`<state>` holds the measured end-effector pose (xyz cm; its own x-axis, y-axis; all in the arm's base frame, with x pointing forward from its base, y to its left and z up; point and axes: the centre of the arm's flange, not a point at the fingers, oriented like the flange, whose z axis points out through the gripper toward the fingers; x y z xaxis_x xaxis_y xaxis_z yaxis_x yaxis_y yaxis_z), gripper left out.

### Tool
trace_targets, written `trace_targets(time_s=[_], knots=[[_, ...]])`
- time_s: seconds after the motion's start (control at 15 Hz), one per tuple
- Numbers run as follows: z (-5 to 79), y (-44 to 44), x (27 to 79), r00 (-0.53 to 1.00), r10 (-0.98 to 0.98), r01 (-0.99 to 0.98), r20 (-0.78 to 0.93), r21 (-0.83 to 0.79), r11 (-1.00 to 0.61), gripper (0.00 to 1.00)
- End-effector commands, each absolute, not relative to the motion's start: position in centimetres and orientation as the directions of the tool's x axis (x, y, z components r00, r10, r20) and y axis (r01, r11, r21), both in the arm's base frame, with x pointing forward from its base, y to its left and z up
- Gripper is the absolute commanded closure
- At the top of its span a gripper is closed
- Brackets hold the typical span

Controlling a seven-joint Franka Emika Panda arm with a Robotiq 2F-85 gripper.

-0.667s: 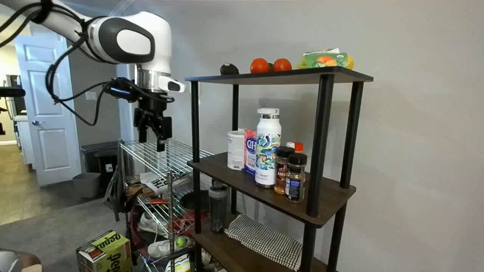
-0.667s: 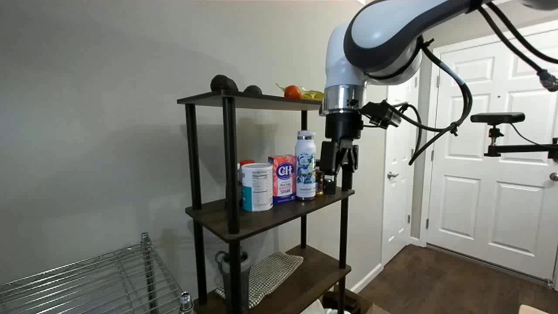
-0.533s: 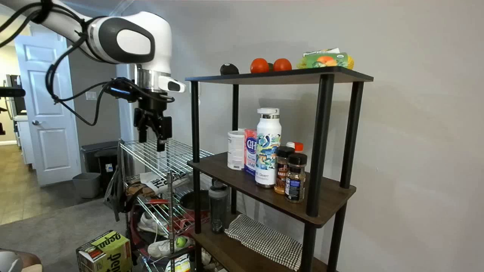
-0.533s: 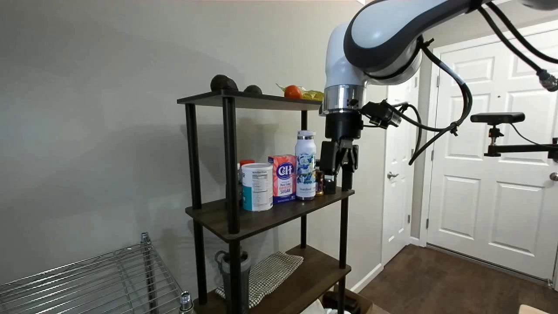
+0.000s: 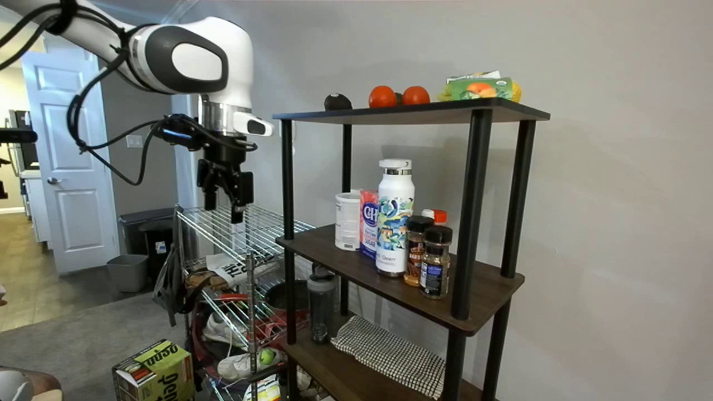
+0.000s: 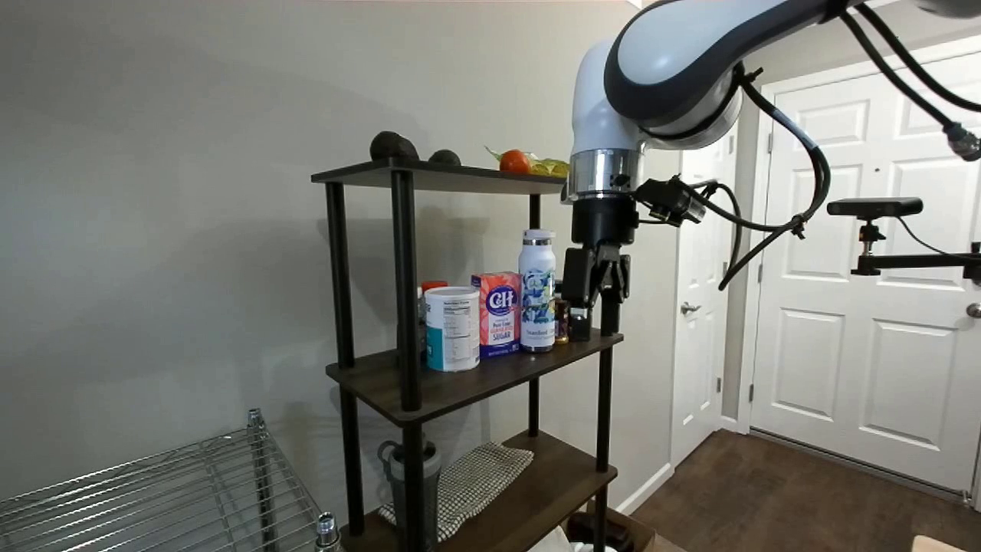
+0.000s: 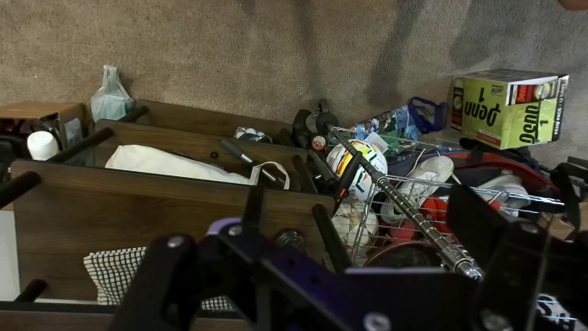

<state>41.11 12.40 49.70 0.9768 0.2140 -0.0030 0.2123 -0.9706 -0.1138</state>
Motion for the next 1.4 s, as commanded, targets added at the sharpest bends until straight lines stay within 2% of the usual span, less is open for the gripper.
trace_targets(time_s=[0.0, 1.07, 1.33], knots=[[49.7, 12.4, 41.1, 0.977, 0.214, 0.212, -0.003, -0.114, -0.971, 0.0], [49.5, 12.3, 41.3, 0.973, 0.233, 0.231, -0.002, -0.106, -0.967, 0.0], [49.1, 11.7, 42.8, 0.915, 0.399, 0.403, -0.067, 0.078, -0.912, 0.0]])
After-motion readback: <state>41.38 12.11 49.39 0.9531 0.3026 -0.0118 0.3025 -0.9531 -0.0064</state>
